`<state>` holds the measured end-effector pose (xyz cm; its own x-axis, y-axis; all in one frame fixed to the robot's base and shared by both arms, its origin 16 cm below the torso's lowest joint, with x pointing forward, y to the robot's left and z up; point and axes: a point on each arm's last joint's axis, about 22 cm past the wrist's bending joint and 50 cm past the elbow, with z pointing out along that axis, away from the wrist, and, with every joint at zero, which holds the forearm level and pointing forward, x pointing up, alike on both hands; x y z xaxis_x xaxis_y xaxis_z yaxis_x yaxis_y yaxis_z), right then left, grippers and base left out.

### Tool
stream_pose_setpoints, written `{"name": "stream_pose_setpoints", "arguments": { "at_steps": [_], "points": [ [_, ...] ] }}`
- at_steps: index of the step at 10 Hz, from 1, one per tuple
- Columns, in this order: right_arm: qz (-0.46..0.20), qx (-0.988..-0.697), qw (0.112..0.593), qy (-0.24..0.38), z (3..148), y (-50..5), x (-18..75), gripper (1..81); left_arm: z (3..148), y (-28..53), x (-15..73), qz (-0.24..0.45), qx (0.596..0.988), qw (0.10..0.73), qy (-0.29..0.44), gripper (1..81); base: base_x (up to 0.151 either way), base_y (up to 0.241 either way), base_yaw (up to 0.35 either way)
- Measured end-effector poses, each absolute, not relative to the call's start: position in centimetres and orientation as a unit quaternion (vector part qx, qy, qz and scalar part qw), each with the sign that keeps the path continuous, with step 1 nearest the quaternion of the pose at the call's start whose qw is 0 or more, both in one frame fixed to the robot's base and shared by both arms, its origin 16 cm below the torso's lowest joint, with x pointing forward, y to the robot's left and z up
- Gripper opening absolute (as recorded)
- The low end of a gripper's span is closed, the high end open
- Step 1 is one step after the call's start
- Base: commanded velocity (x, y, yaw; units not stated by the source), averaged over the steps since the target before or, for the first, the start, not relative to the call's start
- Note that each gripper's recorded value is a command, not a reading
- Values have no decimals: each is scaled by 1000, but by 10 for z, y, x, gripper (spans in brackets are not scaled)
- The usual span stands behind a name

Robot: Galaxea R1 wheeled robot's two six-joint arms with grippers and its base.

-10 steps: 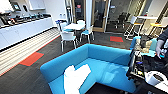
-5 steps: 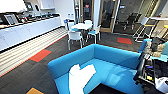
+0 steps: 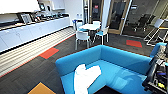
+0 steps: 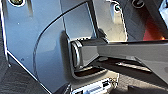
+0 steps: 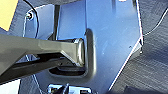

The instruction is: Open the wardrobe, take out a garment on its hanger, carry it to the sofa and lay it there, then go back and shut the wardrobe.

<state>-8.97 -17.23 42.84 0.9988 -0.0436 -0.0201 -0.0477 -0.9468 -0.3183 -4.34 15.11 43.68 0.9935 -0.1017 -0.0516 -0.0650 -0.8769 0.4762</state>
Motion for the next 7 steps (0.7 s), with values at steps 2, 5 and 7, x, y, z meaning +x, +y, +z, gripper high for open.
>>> {"name": "stream_pose_setpoints", "arguments": {
  "at_steps": [2, 5, 7],
  "points": [
    [-21, -986, 162, 19, 426, -173, -67, 811, 437, 151, -21, -10, 969, 243, -50, 811, 0, 0, 203],
    [-56, -985, 163, 12, 425, -172, -41, 811, 439, 151, 5, 26, 968, 241, -59, 811, 0, 0, 204],
    [-55, -985, 163, 11, 425, -172, -45, 811, 440, 151, 3, 27, 968, 241, -59, 811, 0, 0, 205]
  ]
}}
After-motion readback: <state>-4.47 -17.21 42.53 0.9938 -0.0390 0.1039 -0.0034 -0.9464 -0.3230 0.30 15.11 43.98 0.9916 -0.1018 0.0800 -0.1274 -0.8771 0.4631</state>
